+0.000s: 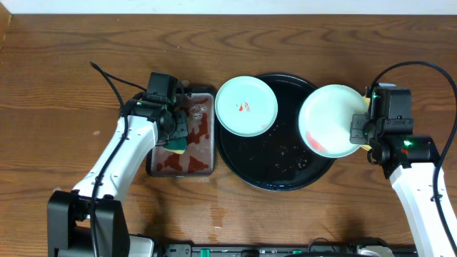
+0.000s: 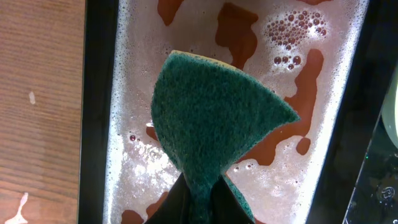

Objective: Clean dirty plates on tray and stack at the side
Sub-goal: 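Lift the pale green plate with the right gripper and move it right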

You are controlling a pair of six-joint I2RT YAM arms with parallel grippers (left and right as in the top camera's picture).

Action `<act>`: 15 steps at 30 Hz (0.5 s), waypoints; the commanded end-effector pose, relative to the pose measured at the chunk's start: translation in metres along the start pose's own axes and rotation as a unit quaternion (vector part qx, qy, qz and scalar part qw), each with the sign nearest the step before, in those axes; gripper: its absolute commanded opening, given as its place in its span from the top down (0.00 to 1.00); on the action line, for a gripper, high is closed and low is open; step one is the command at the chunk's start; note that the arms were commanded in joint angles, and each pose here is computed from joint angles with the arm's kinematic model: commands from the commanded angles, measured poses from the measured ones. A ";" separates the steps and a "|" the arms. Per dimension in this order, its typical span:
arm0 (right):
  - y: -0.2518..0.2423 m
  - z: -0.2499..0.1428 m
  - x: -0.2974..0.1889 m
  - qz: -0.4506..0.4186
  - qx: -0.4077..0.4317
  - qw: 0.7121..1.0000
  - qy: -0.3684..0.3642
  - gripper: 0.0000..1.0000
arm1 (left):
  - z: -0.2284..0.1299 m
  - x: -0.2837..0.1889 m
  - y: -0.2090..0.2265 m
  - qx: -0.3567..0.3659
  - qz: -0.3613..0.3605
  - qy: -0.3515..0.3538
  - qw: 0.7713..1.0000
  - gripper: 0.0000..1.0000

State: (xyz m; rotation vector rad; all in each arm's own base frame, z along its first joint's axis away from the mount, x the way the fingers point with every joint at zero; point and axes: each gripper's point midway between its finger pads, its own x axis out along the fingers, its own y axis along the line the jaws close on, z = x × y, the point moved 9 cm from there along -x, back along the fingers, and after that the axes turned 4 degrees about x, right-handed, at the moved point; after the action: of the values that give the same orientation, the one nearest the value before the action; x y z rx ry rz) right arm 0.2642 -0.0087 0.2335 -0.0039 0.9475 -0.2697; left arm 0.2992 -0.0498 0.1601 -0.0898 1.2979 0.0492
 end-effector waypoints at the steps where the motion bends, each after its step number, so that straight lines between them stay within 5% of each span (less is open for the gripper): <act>1: -0.006 0.011 -0.008 -0.046 -0.020 0.998 -0.032 0.99 | -0.001 0.001 0.003 0.002 0.008 -0.004 1.000 0.93; 15: 0.050 0.023 -0.032 -0.077 -0.205 0.967 -0.130 0.99 | 0.000 0.040 0.002 0.004 0.018 0.037 0.999 0.92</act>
State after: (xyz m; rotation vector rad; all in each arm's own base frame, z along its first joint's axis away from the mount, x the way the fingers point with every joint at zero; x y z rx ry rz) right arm 0.2758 0.0379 0.2524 -0.3705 0.7800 -0.1917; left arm 0.3106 -0.0518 0.1325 -0.0819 1.3422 0.0567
